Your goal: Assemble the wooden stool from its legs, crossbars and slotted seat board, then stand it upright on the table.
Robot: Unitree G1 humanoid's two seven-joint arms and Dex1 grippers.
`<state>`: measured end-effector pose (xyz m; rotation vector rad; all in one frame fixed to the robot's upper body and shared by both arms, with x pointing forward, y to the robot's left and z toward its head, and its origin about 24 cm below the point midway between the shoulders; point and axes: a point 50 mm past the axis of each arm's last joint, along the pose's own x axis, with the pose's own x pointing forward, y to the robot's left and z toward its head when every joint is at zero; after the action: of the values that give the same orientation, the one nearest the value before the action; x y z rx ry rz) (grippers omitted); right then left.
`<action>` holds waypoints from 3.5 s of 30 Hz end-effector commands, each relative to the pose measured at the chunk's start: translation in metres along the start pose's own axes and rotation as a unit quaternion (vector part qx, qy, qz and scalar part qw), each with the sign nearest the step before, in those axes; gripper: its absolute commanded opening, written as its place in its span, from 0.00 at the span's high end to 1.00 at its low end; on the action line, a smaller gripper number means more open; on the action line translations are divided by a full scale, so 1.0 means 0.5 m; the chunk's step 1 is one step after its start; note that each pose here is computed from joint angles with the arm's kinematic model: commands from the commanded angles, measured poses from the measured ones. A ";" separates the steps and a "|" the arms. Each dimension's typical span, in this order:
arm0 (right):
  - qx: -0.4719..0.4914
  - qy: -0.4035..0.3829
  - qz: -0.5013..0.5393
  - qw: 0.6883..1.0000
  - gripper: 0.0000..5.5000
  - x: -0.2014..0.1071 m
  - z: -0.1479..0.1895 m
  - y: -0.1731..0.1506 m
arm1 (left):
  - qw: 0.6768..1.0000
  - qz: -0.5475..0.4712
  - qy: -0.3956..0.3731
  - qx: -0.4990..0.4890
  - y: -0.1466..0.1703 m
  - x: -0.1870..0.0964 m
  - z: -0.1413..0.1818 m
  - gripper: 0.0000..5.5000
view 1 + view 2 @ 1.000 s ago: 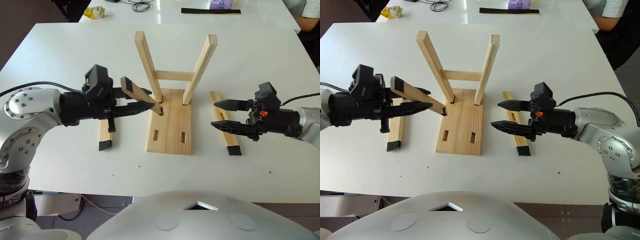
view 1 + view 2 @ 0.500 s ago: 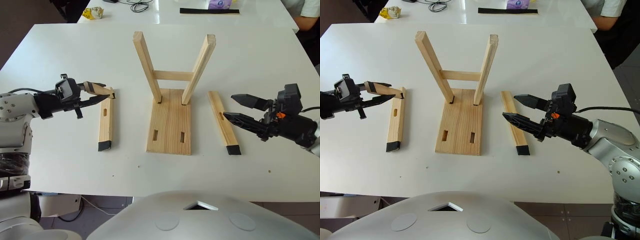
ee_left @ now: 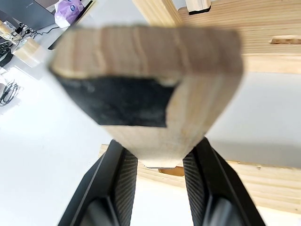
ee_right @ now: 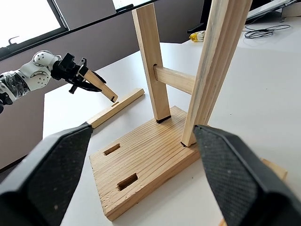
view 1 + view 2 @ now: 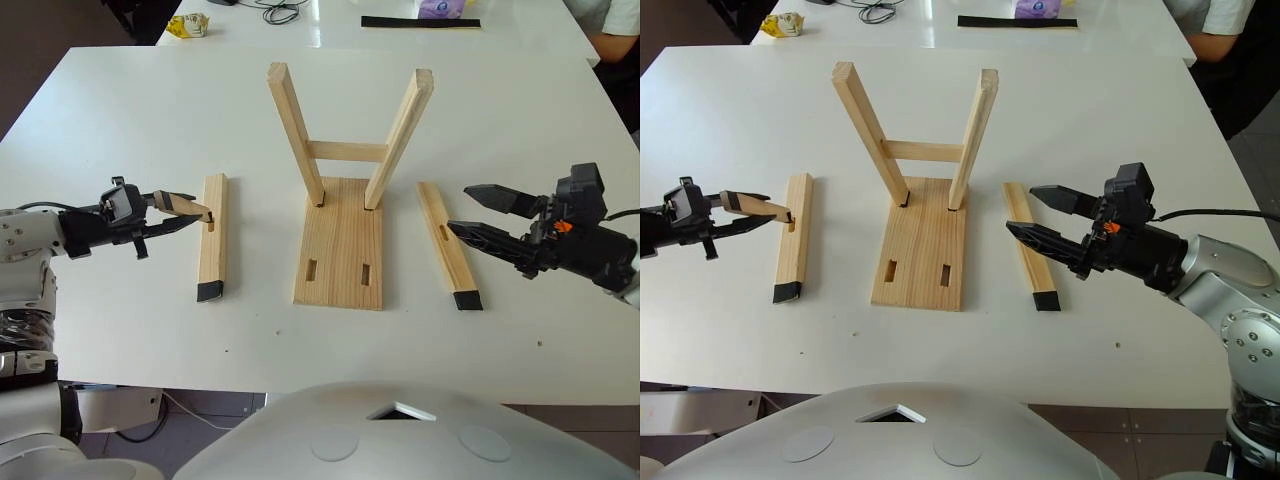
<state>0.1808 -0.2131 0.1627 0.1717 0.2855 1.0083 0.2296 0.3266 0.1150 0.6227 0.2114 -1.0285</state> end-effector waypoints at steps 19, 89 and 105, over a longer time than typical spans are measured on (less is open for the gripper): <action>-0.017 0.010 0.003 1.000 0.28 0.009 0.011 -0.006 | 0.997 -0.054 0.022 -0.060 -0.032 0.004 -0.035 0.76; -0.028 0.057 0.041 0.997 0.28 0.048 -0.015 0.003 | 0.981 -0.094 -0.009 -0.166 -0.088 0.111 -0.021 0.27; -0.040 0.054 0.026 0.997 0.28 0.027 -0.012 0.008 | 0.984 -0.055 -0.071 -0.155 -0.096 -0.003 0.076 0.27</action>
<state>0.1834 -0.1973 0.1512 0.0765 0.3538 1.0856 0.1876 0.2867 0.1034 0.2414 0.3386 -1.1467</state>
